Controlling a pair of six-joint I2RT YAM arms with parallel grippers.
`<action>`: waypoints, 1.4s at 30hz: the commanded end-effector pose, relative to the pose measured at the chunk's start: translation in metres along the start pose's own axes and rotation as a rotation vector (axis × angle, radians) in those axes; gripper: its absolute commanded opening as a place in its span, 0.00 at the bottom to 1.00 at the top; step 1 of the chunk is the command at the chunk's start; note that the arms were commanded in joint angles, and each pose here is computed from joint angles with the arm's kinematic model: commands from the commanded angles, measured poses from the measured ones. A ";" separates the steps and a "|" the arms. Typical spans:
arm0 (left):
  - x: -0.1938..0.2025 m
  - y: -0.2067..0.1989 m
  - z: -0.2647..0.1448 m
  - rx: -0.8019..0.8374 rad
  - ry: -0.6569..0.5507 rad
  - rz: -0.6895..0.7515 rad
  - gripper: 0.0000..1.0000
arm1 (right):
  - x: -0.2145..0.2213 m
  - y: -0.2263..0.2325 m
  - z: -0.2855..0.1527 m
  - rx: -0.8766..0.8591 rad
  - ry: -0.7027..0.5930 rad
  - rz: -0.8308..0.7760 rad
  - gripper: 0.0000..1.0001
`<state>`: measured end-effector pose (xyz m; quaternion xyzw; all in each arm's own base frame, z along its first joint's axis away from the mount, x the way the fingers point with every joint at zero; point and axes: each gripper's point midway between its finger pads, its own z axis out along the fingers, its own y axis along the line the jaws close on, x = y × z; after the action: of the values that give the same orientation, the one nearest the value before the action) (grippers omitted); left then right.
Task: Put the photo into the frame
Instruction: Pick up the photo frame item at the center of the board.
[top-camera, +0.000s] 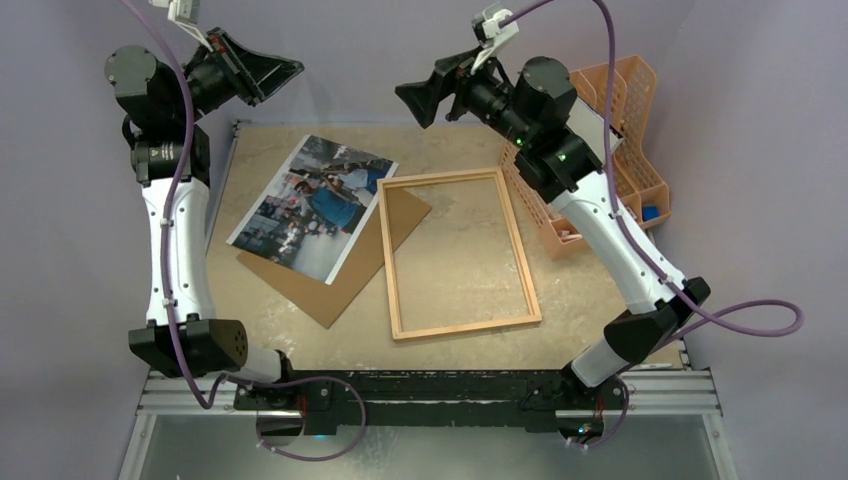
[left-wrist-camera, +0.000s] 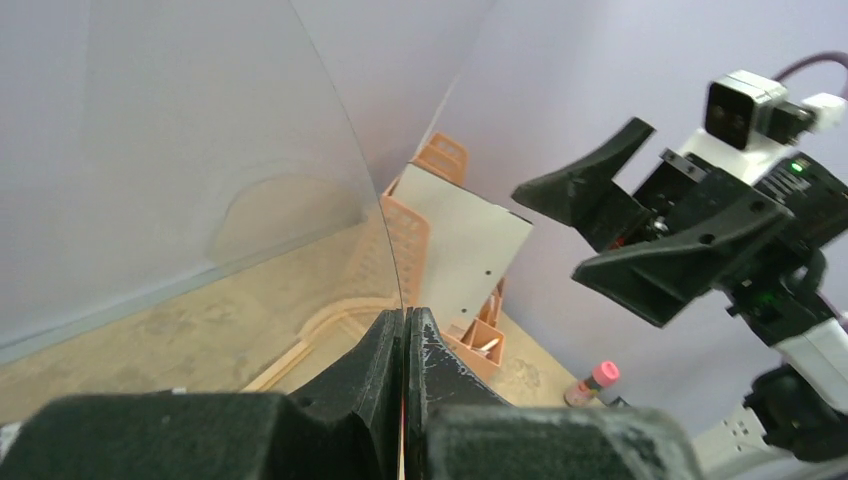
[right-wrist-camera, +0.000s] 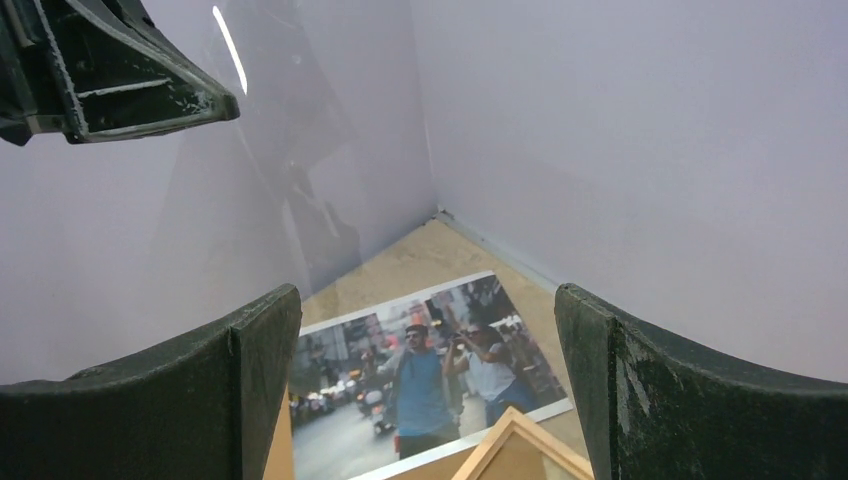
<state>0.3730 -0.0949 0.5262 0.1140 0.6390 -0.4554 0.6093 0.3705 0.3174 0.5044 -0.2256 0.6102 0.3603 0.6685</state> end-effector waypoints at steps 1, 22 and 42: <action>-0.010 -0.066 -0.004 0.208 0.006 0.159 0.00 | -0.018 0.012 -0.006 -0.067 -0.017 -0.096 0.99; 0.088 -0.044 -0.005 0.006 0.261 0.600 0.00 | -0.025 0.023 -0.025 -0.125 0.042 -0.215 0.99; 0.080 -0.067 -0.034 0.009 0.151 0.891 0.00 | 0.009 0.019 -0.043 -0.174 0.149 -0.387 0.99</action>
<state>0.2905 -0.1429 0.4482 0.3983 0.6269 -0.1837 0.6439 0.3336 0.3001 0.4837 -0.3935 0.5847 0.2671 0.6572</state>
